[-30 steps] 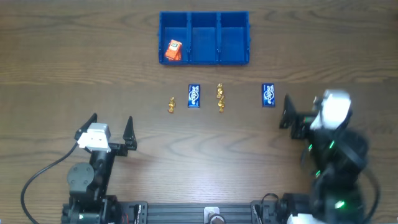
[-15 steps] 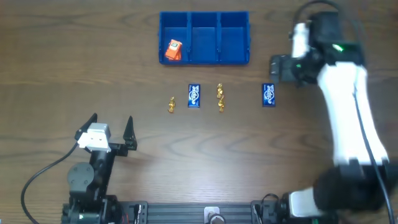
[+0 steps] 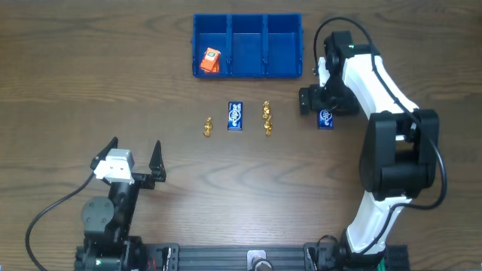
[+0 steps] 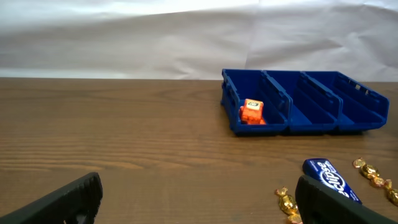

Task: Sort Candies Into Trays

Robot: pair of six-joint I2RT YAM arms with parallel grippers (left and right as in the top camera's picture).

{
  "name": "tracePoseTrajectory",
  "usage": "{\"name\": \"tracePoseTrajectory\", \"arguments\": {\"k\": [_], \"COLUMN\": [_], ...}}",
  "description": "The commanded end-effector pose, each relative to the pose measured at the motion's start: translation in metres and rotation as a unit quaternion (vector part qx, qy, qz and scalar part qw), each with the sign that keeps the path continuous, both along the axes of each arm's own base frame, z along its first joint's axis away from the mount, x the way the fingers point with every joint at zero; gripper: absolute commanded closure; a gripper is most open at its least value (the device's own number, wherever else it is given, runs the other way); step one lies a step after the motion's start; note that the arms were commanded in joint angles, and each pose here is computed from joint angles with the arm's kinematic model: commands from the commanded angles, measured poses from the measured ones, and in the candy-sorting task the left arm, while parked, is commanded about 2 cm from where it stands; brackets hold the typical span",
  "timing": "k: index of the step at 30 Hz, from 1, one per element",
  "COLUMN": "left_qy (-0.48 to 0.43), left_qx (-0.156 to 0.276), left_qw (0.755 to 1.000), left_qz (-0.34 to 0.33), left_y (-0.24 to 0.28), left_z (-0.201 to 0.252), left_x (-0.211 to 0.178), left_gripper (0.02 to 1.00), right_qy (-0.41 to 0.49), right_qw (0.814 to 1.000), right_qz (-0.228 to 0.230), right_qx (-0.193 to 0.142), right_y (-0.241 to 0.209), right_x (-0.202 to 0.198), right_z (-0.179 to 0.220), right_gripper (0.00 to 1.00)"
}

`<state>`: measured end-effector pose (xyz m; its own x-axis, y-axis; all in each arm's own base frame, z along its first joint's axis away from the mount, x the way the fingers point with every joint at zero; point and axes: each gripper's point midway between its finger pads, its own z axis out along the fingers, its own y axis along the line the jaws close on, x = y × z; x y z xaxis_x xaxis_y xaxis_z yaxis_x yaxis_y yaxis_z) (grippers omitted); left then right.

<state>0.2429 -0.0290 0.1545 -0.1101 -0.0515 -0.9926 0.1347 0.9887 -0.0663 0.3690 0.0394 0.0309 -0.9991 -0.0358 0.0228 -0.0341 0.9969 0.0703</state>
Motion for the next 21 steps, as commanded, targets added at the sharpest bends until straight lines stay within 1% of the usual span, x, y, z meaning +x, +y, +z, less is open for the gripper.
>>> {"name": "tracePoseTrajectory", "arguments": {"k": [1, 3, 9, 10, 14, 18, 19, 21], "left_qy": [0.023, 0.023, 0.023, 0.023, 0.023, 0.023, 0.023, 0.023], "left_qx": [0.008, 0.008, 0.008, 0.008, 0.008, 0.008, 0.008, 0.008], "left_qw": [1.000, 1.000, 1.000, 1.000, 1.000, 1.000, 1.000, 1.000], "left_qz": [-0.005, -0.005, -0.005, -0.005, -0.005, -0.005, -0.005, -0.005], "left_y": [-0.001, -0.001, -0.001, -0.001, -0.001, -0.001, -0.001, -0.001], "left_z": [-0.016, -0.016, -0.016, -0.016, -0.016, -0.016, -0.016, -0.017], "left_x": [-0.001, -0.001, -0.001, -0.001, -0.001, -0.001, -0.001, -0.001], "left_gripper": [0.020, 0.020, 0.020, 0.020, 0.020, 0.020, 0.020, 0.023], "right_qy": [0.014, 0.016, -0.001, -0.001, -0.001, -0.002, -0.001, -0.001], "right_qw": [0.999, 0.998, 0.998, 0.998, 0.998, 0.998, 0.998, 0.998], "right_qz": [-0.022, -0.037, -0.040, -0.040, -0.040, -0.040, -0.040, -0.040], "right_qx": [-0.036, -0.051, -0.049, -0.049, -0.049, -0.049, -0.049, -0.049], "right_y": [-0.011, -0.017, -0.019, -0.019, -0.019, -0.019, -0.019, -0.019], "right_x": [0.003, 0.002, 0.010, 0.010, 0.009, 0.006, 0.005, 0.005], "right_z": [-0.018, -0.021, -0.027, -0.027, -0.030, -0.036, -0.038, -0.039], "right_gripper": [0.001, 0.001, 0.001, 0.020, 0.152, 0.185, 0.209, 0.325]}}
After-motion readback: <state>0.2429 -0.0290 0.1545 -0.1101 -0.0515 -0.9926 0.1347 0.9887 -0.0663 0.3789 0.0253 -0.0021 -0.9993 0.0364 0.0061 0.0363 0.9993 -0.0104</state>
